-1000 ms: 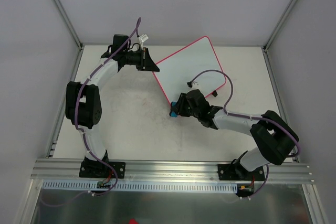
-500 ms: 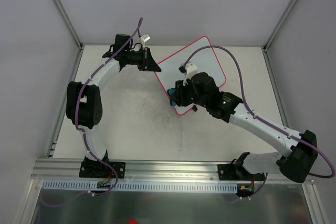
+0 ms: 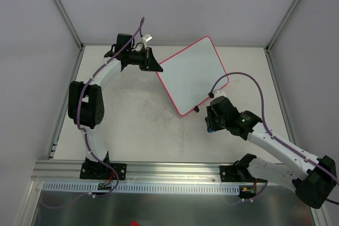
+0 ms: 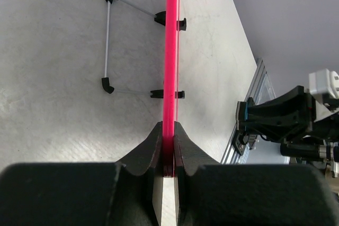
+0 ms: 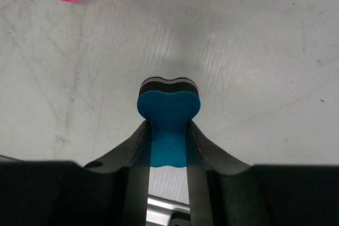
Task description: Erase the whiteboard
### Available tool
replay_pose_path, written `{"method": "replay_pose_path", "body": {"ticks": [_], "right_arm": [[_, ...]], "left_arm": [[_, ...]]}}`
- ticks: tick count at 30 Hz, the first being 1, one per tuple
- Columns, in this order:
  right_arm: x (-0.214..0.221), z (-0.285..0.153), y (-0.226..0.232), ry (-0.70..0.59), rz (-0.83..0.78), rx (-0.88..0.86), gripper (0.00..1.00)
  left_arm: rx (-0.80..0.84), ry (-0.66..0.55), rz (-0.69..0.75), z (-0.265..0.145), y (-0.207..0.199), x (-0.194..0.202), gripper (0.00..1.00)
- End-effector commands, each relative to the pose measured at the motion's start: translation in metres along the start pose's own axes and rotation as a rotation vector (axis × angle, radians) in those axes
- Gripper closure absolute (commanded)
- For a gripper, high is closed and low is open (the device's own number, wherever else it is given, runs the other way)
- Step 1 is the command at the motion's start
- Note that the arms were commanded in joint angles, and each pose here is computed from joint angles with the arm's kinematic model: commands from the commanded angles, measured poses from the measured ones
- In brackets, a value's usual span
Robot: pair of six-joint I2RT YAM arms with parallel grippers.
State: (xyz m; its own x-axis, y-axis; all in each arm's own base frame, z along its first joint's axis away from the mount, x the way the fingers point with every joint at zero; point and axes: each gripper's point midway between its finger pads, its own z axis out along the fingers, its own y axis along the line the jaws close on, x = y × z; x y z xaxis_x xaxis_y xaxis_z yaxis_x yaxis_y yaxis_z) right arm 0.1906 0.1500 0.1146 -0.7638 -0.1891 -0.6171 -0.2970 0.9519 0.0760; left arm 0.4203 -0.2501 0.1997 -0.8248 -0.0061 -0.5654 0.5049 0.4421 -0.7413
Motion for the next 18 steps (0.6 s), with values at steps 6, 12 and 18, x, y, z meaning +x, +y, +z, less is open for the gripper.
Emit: {"method": "replay_pose_path", "body": {"ticks": [6,12,18], "right_arm": [[0.011,0.031,-0.023,0.155,0.004,0.152,1.00],[0.006,0.056,-0.009,0.210,0.037,0.072,1.00],[-0.008,0.071,0.000,0.232,0.047,0.019,0.96]], "left_arm": [[0.012,-0.021,0.068,0.004,-0.008,-0.014,0.92],[0.011,-0.018,0.065,0.006,-0.005,-0.013,0.91],[0.005,-0.018,0.063,0.005,-0.003,-0.012,0.90]]}}
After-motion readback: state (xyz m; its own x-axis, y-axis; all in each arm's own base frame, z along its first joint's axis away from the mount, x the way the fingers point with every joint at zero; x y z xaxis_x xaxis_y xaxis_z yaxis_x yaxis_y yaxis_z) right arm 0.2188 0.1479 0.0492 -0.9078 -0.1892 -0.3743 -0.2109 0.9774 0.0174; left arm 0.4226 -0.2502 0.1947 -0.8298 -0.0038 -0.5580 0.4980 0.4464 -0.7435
